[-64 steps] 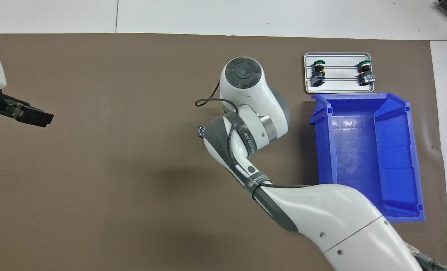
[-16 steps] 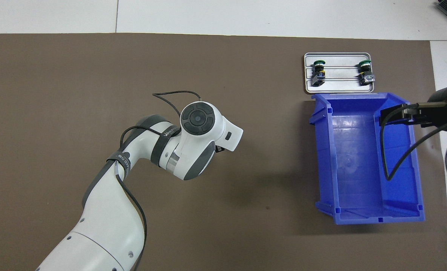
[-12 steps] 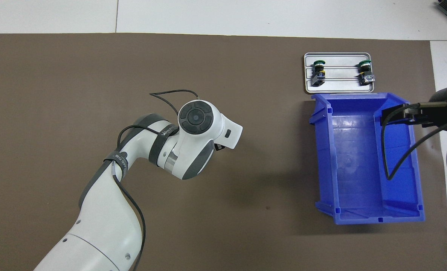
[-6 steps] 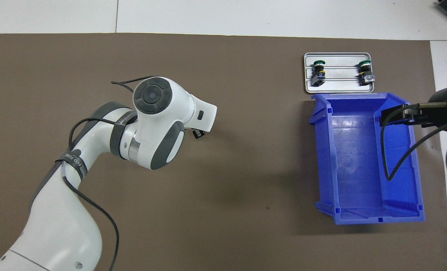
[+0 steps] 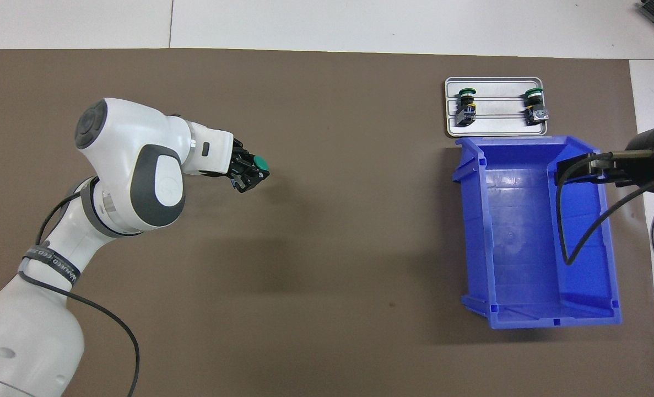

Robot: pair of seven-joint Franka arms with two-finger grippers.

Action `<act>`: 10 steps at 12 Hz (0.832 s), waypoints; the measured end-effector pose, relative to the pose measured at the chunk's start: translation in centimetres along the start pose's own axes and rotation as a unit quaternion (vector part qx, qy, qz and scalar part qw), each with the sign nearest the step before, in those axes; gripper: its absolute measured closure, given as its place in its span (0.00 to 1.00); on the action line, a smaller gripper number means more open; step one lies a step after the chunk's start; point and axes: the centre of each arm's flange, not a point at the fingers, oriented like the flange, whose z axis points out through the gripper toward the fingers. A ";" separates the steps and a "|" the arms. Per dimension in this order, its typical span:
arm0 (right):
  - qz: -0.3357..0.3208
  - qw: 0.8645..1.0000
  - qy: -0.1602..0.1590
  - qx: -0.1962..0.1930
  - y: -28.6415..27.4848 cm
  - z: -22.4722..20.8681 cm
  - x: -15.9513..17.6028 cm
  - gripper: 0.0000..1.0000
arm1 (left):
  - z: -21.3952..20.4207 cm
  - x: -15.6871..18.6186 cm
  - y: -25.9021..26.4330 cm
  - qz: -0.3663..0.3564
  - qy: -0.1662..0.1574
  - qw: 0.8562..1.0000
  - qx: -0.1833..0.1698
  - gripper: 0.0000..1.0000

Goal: Place and press button with both arms
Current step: 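Lift and rotate the held part with the left gripper, then set the part upright on the table and open the left gripper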

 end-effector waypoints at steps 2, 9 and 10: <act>-0.001 1.000 0.000 0.000 -0.1 0.0 0.0 0.00 | -0.6 -3.0 -1.2 -0.002 0.063 0.998 -0.009 0.62; -0.003 1.000 -0.001 0.001 -0.5 0.1 0.0 0.00 | 3.6 -9.4 1.9 0.033 0.285 0.958 0.025 0.62; -0.001 1.000 -0.001 0.001 -0.5 0.1 -0.1 0.00 | 4.1 -9.6 2.3 0.042 0.302 0.952 0.021 0.62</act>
